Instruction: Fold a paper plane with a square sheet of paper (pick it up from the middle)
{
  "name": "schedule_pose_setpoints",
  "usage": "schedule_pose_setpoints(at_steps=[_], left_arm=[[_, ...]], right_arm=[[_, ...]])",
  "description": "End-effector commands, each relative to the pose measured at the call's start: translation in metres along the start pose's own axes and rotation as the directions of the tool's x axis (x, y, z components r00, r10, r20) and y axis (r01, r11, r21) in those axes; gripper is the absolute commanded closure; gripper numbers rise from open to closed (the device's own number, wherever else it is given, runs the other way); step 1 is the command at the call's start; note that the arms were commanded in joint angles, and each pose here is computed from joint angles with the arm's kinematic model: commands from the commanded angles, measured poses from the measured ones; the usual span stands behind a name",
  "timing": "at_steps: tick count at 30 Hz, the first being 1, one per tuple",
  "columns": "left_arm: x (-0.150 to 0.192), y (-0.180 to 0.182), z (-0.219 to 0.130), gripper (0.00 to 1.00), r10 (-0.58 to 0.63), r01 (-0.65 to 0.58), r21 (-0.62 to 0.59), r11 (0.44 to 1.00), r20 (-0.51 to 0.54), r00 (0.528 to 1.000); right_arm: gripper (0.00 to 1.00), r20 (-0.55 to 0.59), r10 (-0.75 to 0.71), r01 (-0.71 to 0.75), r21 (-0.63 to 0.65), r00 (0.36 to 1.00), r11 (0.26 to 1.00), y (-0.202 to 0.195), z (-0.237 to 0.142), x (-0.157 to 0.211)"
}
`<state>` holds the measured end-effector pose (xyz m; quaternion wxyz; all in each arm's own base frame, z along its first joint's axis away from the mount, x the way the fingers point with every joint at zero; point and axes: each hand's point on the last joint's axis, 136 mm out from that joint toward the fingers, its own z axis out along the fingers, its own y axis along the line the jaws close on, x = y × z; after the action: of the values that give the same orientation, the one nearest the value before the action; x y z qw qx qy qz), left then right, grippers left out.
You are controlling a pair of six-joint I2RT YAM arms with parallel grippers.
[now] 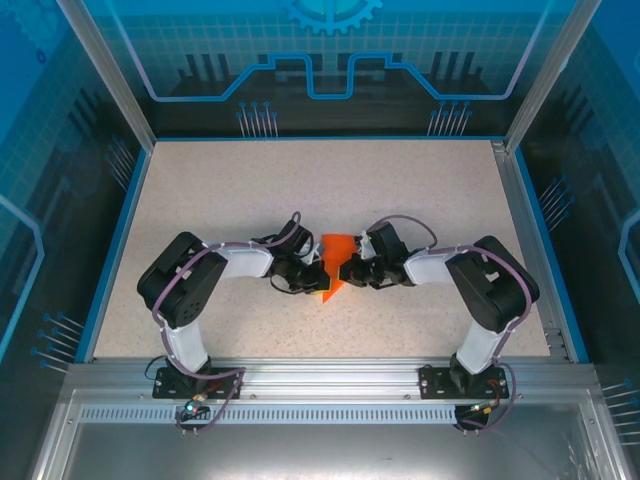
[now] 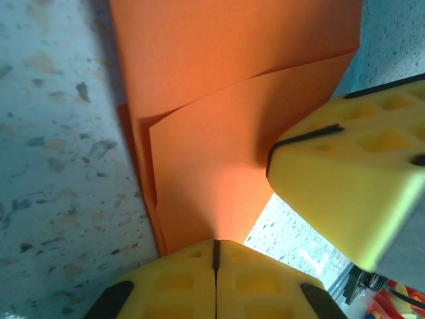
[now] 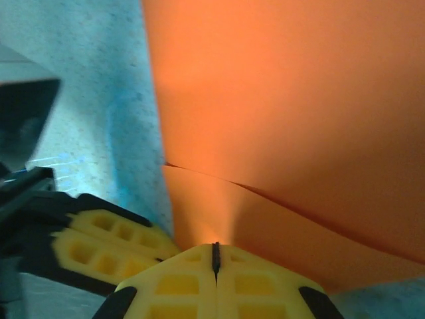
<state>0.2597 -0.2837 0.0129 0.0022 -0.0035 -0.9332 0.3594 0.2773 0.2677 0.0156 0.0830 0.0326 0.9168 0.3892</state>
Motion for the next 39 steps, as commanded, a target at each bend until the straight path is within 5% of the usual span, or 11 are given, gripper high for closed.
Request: schedule_pose_setpoints(at_steps=[1,17,28,39], left_arm=[[0.015,0.033,0.002,0.94,-0.031,0.027,-0.123,0.992,-0.033,0.999],[0.031,0.046,-0.006,0.95,0.028,-0.038,-0.164,0.986,-0.06,0.998],[-0.006,-0.016,-0.043,0.77,0.18,-0.174,-0.075,0.982,0.084,0.98],[-0.028,-0.007,-0.036,0.77,0.164,-0.15,-0.13,0.98,0.104,0.981]], right_arm=[[1.0,0.043,0.014,-0.016,0.047,0.999,0.999,-0.025,-0.003,-0.009],[0.95,0.209,0.043,-0.045,0.006,0.977,0.999,-0.038,-0.044,-0.066],[0.72,0.136,0.01,-0.014,0.028,0.991,1.0,-0.011,-0.049,-0.033],[0.62,0.078,0.054,-0.056,0.026,0.995,0.998,-0.009,-0.034,-0.015]])
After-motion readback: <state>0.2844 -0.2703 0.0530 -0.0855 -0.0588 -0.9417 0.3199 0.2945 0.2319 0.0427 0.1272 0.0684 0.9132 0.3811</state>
